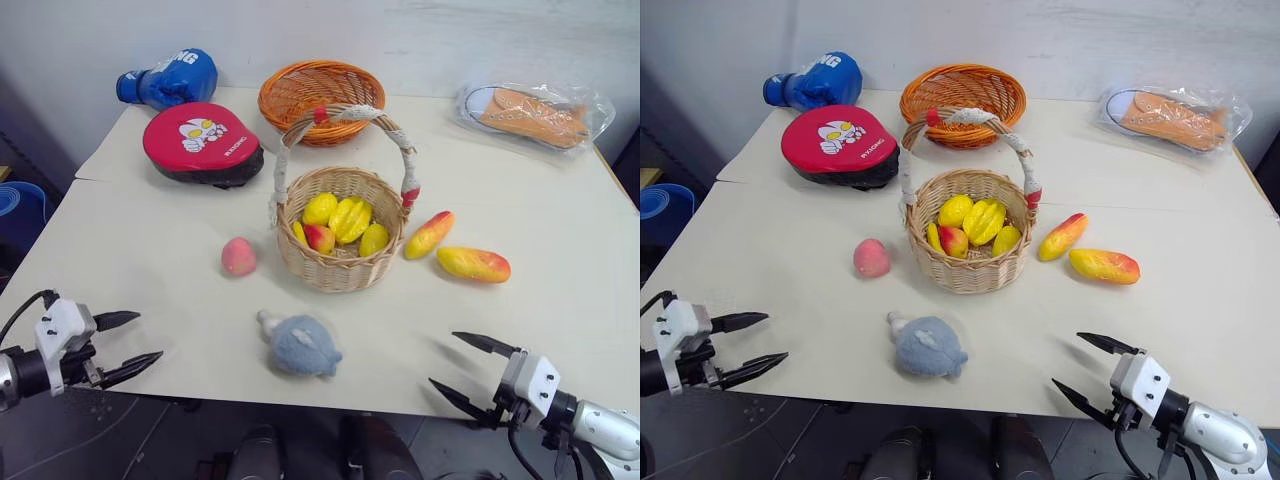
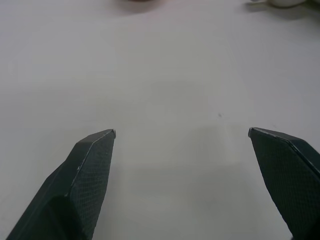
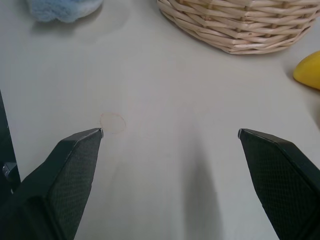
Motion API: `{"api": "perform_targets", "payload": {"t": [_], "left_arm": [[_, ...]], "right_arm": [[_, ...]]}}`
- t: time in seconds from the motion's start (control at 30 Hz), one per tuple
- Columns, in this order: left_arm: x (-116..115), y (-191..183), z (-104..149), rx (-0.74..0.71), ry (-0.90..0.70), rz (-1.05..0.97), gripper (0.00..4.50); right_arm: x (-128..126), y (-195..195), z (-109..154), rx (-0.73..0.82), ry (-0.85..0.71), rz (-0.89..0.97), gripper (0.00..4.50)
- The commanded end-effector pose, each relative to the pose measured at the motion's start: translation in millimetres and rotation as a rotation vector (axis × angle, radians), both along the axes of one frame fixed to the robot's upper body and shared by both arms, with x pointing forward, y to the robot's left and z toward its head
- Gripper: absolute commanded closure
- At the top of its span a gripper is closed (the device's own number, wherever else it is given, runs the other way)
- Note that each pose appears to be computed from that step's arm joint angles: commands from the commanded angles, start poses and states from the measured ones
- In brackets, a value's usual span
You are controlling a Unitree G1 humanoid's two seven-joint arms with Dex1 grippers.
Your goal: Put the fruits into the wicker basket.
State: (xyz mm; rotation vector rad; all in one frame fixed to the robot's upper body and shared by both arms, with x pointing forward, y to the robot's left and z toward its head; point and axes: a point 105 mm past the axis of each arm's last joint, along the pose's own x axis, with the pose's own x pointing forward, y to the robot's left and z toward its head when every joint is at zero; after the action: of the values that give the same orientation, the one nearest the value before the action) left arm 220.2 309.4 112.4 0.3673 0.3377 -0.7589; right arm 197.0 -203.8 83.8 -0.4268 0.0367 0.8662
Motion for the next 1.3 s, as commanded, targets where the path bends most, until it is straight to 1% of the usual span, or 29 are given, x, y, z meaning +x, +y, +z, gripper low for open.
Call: {"api": "perform_targets", "payload": {"t": [0.03,0.1,0.2,0.3,0.37,0.43,0.5,0.57,0.6,0.7,0.73,0.8,0.87,0.97,1.1,1.2,1.3], "left_arm": [[1.6,-2.5,5.9,-0.004,-0.028,-0.013,0.00],[1.5,-4.2,9.3,-0.042,-0.027,-0.010,0.00],[-1.6,-7.6,8.6,-0.028,-0.001,-0.045,0.00],[-7.9,-26.8,12.0,-0.044,0.051,-0.160,0.00],[-7.9,-40.1,18.4,-0.057,0.070,-0.219,0.00],[-5.7,-58.6,28.6,-0.063,0.067,-0.300,0.00],[-4.6,-83.2,36.1,-0.041,0.067,-0.424,0.00],[-2.9,-102.0,38.2,-0.003,0.058,-0.529,0.00],[0.1,-113.8,38.6,0.007,0.039,-0.582,0.00],[7.6,-157.9,38.8,-0.012,-0.013,-0.746,0.00],[10.1,-165.5,38.7,-0.017,-0.022,-0.767,0.00],[22.7,-180.4,33.6,-0.026,-0.045,-0.793,0.00],[30.0,-188.6,25.0,0.008,-0.046,-0.828,0.00],[41.5,-208.4,9.9,0.047,-0.033,-0.893,0.00],[45.1,-218.0,-0.2,0.071,-0.022,-0.939,0.00],[39.8,-219.5,-10.8,0.117,-0.014,-0.979,0.60],[32.6,-220.0,-12.1,0.090,0.008,-0.987,1.53]], "right_arm": [[2.9,-2.5,7.5,-0.013,-0.040,0.005,0.03],[3.6,-1.7,6.9,-0.011,-0.041,0.006,0.03],[2.7,0.6,4.8,0.005,-0.030,-0.002,0.03],[-1.4,12.9,13.4,0.110,-0.050,0.037,0.03],[-2.6,18.9,18.6,0.141,-0.062,0.054,0.03],[-4.2,27.1,25.3,0.161,-0.086,0.089,0.03],[-5.6,35.7,42.8,0.249,-0.089,0.116,0.03],[-13.0,46.6,57.1,0.364,0.000,0.161,0.03],[-17.0,55.5,63.2,0.346,-0.019,0.211,0.03],[-18.2,72.5,79.8,0.332,-0.112,0.252,0.03],[-17.8,74.6,82.2,0.327,-0.126,0.255,0.03],[-16.5,76.0,85.0,0.320,-0.145,0.245,0.03],[-17.0,76.8,83.2,0.306,-0.142,0.243,0.03],[-20.0,72.9,71.9,0.264,-0.118,0.227,0.03],[-18.6,71.1,67.1,0.262,-0.114,0.188,0.03],[-18.1,70.1,62.1,0.269,-0.105,0.164,0.00],[-18.0,70.8,58.0,0.271,-0.099,0.163,0.00]]}}
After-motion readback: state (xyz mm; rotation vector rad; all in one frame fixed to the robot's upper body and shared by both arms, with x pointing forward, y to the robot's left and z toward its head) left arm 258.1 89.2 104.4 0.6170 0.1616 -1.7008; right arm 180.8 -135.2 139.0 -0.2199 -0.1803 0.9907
